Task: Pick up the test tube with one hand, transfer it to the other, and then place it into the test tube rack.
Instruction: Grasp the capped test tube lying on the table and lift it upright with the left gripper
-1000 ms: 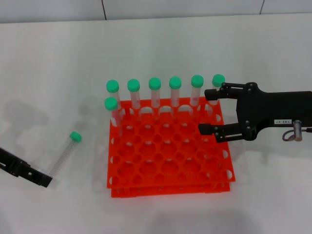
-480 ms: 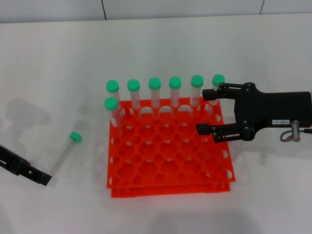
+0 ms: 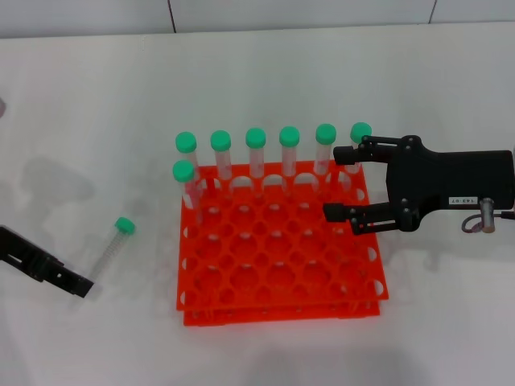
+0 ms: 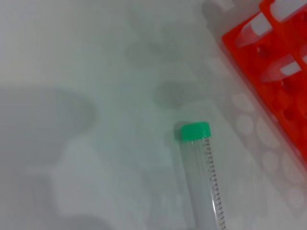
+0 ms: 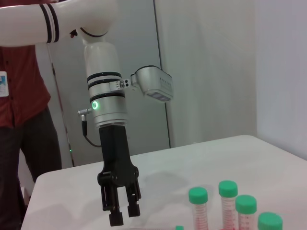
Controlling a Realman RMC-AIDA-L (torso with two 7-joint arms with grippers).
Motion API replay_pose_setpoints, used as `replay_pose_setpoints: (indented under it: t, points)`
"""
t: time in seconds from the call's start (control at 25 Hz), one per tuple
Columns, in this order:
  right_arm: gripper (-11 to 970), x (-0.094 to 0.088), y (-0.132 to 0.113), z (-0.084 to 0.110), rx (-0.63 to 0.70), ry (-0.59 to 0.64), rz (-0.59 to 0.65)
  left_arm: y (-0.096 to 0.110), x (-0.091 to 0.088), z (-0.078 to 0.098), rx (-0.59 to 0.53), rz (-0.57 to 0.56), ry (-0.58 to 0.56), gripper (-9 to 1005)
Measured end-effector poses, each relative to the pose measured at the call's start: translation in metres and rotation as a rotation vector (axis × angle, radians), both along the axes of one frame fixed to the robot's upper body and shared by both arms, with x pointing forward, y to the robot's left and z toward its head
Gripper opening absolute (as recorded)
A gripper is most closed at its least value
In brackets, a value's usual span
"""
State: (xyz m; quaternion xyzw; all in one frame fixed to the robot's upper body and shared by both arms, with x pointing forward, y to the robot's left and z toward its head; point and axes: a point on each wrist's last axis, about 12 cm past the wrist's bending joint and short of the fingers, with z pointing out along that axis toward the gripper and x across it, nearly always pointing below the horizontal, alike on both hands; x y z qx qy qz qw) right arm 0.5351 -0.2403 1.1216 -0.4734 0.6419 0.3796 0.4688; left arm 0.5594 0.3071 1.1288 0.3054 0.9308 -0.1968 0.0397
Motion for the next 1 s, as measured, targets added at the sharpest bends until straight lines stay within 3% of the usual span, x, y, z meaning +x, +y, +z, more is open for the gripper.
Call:
replay_pose_setpoints:
  t: [0.4,1.0]
  points:
    - [838,0.000,0.000,0.000,-0.001,0.000,-0.003,-0.011,0.001,-0.008,-0.004,-0.028,0.026,699]
    - [838,0.000,0.000,0.000,-0.004,-0.010,-0.002,-0.009,0.000,-0.010,0.023,-0.039,0.031,680]
